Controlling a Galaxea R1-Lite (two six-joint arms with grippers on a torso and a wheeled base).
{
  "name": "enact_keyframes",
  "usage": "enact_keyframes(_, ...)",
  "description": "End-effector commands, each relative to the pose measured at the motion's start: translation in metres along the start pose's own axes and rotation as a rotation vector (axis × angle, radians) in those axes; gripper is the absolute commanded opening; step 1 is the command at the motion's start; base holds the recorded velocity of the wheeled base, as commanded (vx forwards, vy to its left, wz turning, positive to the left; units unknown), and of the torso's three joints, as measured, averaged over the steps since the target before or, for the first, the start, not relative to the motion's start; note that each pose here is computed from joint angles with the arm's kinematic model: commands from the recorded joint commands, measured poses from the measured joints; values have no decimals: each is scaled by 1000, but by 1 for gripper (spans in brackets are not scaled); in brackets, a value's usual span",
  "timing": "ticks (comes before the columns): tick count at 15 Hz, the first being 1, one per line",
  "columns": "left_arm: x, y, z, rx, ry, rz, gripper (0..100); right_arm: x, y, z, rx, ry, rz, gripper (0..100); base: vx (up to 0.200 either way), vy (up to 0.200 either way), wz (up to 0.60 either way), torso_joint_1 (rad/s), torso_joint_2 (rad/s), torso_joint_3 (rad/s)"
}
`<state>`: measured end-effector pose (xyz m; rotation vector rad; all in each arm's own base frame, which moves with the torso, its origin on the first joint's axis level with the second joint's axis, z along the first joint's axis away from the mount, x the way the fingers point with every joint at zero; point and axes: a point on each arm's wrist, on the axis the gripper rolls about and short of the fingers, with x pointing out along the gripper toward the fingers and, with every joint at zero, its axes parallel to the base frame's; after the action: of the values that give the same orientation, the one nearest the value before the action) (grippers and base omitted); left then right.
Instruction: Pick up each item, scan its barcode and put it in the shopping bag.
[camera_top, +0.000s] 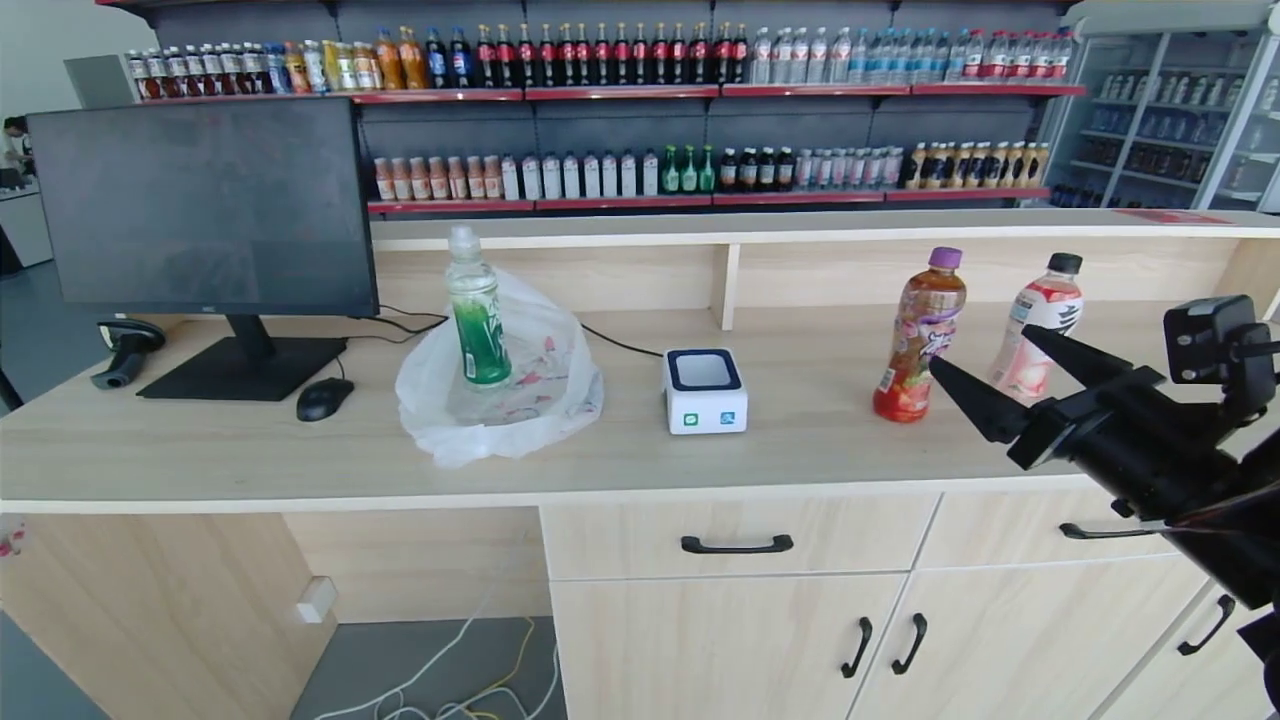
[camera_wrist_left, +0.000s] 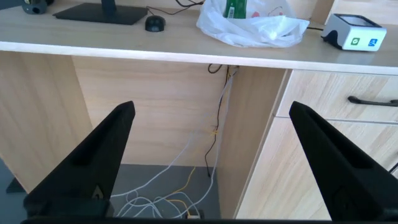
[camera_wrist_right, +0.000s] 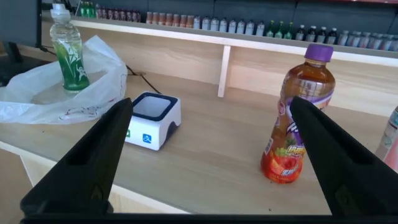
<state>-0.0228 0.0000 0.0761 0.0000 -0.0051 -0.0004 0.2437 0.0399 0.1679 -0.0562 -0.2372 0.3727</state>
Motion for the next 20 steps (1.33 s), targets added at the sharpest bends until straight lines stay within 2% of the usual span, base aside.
enact_keyframes(1,0,0,0,0,-1,0,100,0,0,-3,3,14,1,100,0,-200,0,2,2,2)
enact_keyframes(12,0,0,0,-6,4,4,100,-8,17,-19,33,91,61,100,0,-200,0,4,1,0)
enact_keyframes(14,0,0,0,-9,-1,0,100,-7,17,-19,34,94,63,100,200,-200,0,5,5,2)
enact_keyframes(20,0,0,0,-5,-1,0,100,-10,19,-21,38,106,69,100,0,0,0,0,0,0)
